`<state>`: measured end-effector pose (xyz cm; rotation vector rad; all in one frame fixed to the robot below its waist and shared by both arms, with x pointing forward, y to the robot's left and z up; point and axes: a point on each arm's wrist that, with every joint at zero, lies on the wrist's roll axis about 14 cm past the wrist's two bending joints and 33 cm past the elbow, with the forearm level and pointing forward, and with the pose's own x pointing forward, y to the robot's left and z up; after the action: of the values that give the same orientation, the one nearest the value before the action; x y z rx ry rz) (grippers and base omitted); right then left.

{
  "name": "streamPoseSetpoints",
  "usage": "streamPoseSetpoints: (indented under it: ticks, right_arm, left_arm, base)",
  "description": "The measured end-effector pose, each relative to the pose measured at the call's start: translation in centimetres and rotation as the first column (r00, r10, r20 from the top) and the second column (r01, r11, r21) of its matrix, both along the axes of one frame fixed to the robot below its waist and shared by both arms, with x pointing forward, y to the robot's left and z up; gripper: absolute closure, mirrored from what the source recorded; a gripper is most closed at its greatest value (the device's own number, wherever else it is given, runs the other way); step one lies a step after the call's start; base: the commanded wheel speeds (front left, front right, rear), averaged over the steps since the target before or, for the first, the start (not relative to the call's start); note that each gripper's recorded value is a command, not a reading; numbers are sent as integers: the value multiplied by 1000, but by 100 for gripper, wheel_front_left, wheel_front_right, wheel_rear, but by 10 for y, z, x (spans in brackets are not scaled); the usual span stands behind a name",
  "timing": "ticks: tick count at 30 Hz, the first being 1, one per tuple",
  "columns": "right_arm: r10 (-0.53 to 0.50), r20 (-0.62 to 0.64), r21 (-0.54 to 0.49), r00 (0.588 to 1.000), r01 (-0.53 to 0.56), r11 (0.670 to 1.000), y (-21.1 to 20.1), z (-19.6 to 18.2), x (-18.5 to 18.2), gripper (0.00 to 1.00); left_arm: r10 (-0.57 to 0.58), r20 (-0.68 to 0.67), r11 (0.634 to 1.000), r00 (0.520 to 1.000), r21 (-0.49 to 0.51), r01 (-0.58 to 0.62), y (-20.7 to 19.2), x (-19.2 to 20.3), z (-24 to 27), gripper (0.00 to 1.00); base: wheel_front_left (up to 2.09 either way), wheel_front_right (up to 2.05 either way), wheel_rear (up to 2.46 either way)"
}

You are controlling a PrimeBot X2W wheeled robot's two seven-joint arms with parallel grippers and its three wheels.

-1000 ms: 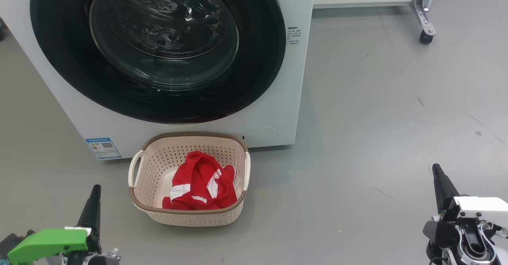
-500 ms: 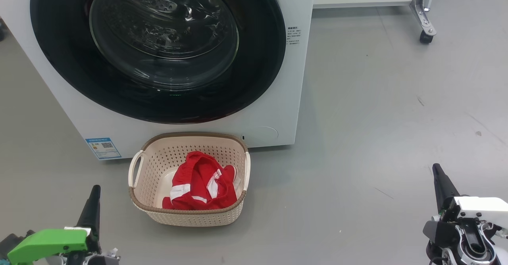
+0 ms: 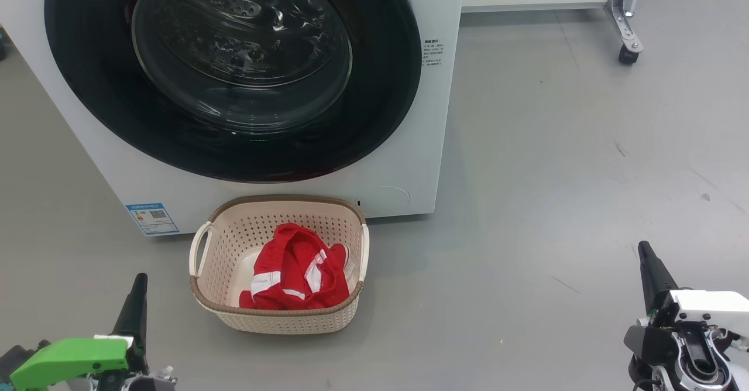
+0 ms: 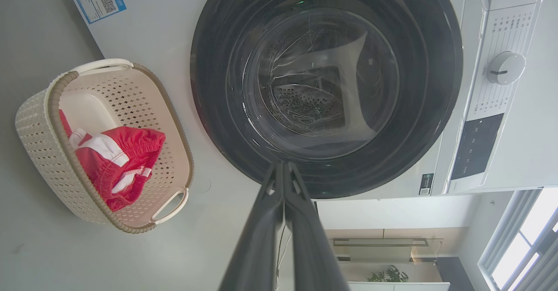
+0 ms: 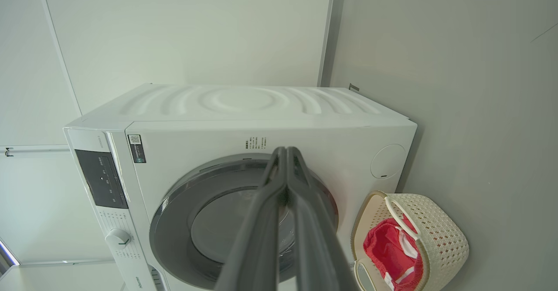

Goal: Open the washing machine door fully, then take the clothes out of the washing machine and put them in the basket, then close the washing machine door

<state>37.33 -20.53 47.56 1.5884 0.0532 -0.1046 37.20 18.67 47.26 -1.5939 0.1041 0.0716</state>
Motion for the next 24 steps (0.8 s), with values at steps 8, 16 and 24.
streamPoseSetpoints:
  ticks: [8,16,24]
  right_arm:
    - [-1,0,0,1000,1,1000,0,0,0,100]
    - [-2,0,0,1000,2,1000,-1,0,0,100]
    - [-2,1,1,1000,2,1000,-1,0,0,100]
  left_arm:
    - [1,0,1000,1000,0,-1,0,0,0,100]
    - [2,0,1000,1000,-1,-2,0,0,0,100]
    - [-2,0,1000,1000,-3,2,0,0,0,100]
  base:
    - [0,0,0]
    - [0,0,0]
    - [0,0,0]
